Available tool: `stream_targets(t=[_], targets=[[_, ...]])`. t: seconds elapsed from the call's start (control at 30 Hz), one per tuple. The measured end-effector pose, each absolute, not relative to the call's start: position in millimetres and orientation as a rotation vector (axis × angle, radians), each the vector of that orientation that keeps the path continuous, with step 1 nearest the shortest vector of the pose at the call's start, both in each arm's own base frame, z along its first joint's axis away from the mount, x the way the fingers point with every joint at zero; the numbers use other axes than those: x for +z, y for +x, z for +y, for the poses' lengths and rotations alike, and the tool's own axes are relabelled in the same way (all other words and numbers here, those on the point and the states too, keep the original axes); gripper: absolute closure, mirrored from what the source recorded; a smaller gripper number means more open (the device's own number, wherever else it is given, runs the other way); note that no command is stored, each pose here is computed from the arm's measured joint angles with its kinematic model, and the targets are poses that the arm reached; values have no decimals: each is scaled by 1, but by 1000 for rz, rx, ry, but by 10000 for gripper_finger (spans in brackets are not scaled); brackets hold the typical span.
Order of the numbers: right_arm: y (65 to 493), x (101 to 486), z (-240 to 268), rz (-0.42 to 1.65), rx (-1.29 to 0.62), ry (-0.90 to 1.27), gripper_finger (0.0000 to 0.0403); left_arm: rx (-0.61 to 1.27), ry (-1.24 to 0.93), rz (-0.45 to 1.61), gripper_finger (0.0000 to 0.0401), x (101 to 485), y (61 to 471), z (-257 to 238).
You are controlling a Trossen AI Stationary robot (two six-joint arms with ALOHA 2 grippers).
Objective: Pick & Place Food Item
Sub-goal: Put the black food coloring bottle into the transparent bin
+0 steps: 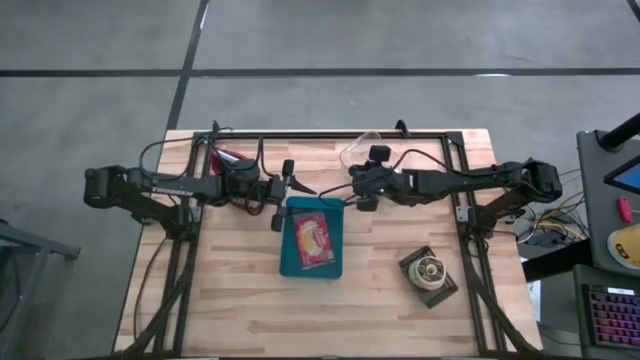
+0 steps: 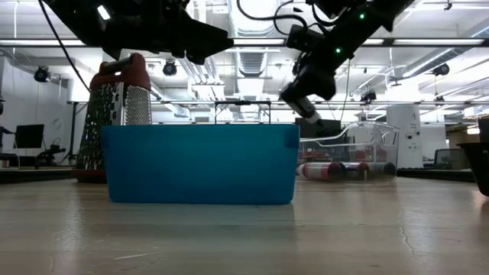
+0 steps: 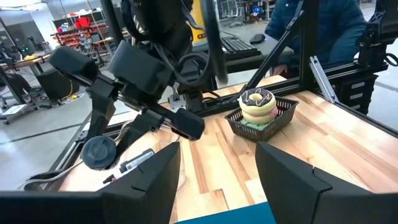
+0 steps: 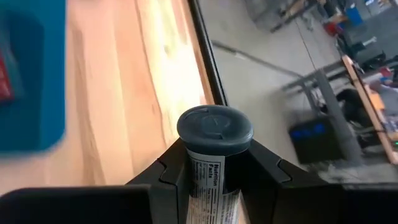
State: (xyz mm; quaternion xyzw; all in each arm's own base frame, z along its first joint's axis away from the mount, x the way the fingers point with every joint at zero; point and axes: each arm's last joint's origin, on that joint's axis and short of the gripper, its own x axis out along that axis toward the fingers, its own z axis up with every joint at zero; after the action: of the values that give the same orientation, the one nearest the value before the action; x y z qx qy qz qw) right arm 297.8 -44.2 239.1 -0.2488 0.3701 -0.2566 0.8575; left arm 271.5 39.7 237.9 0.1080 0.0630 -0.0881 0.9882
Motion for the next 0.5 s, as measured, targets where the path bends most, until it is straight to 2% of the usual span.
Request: stream_targets(t=[0.3, 0.5], targets=[[284, 244, -52, 1047, -516, -567, 308, -174, 216, 129, 189, 238, 271, 40], [277, 242, -63, 1117, -505, -503, 307, -174, 215, 130, 189, 238, 271, 40]])
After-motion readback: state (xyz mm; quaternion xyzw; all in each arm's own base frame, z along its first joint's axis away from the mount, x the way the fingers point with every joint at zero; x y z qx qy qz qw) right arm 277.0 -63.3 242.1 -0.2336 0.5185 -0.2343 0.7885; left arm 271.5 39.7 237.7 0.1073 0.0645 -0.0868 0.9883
